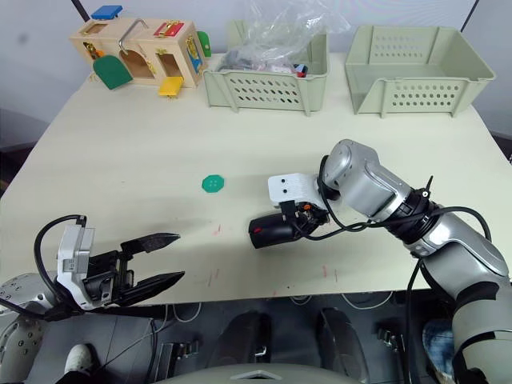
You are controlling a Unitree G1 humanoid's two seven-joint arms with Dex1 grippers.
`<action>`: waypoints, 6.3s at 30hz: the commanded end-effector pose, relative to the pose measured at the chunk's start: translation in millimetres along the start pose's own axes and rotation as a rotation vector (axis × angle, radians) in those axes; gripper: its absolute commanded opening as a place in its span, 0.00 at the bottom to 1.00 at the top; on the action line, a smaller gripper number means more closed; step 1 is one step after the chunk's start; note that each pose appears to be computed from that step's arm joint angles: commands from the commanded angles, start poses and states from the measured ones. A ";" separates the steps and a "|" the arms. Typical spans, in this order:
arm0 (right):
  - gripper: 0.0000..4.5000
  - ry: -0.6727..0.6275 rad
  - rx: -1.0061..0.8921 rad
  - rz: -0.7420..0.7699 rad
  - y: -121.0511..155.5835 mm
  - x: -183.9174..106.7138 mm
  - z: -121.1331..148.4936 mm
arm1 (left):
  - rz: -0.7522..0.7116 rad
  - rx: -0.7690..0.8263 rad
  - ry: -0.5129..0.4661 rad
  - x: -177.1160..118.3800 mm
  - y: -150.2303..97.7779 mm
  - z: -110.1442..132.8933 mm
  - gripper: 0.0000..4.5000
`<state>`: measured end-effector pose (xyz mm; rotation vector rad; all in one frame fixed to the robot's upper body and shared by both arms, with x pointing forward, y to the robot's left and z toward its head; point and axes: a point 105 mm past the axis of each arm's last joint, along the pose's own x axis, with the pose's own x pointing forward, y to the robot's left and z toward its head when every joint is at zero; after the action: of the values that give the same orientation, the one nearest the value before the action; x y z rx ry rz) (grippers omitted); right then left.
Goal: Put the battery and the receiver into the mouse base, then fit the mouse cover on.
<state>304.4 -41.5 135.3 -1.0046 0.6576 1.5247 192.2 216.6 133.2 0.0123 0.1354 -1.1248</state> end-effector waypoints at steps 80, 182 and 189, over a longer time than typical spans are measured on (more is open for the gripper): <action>0.57 0.016 -0.057 0.039 -18.3 -4.2 2.1 | -0.024 0.004 -0.013 6.3 -5.6 4.1 0.95; 0.79 -0.452 -0.039 -0.121 -8.3 -3.4 -24.5 | -0.036 0.036 -0.006 6.1 -1.0 11.2 0.95; 0.79 -0.453 -0.041 -0.120 -8.7 -4.3 -24.2 | -0.036 0.037 -0.006 6.3 -1.0 11.3 0.95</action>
<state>316.8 -65.5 114.8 -0.6551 0.2999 1.5854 196.4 208.7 134.5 -0.0003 0.1443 -1.1551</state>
